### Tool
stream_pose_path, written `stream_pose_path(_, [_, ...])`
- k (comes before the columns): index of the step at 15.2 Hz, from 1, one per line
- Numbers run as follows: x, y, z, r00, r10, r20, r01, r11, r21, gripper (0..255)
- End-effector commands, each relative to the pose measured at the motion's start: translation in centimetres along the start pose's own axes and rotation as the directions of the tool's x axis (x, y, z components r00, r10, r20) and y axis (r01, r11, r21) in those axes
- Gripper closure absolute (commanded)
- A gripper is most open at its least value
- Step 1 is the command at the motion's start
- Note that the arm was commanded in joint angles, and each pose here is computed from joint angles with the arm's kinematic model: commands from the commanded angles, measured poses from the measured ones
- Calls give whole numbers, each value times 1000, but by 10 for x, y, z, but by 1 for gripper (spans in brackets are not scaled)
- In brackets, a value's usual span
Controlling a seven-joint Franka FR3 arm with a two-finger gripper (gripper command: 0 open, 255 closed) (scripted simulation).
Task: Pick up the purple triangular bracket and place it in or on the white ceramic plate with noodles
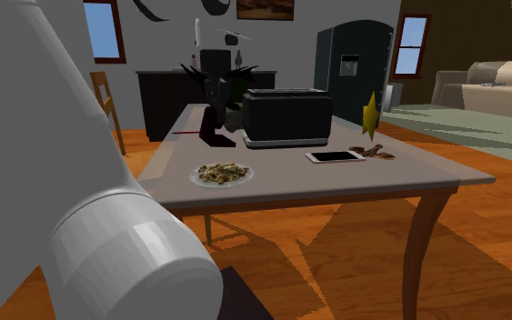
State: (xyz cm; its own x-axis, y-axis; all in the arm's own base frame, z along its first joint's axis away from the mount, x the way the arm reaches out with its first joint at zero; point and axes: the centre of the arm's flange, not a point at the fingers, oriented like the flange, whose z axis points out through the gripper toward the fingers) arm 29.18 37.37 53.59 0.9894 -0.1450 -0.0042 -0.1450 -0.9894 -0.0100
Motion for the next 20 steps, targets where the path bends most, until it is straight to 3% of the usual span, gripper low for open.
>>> stream_pose_path(1, [0, -1, 12, 1000, 0, -1, 0, 1000, 1, 255])
stream_pose_path(9, [0, 0, 55, 1000, 0, -1, 0, 1000, 1, 255])
stream_pose_path(17, [0, 0, 55, 1000, 0, -1, 0, 1000, 1, 255])
stream_pose_path(18, [0, 0, 55, 1000, 0, -1, 0, 1000, 1, 0])
stream_pose_path(20, [0, 0, 55, 1000, 0, -1, 0, 1000, 1, 0])
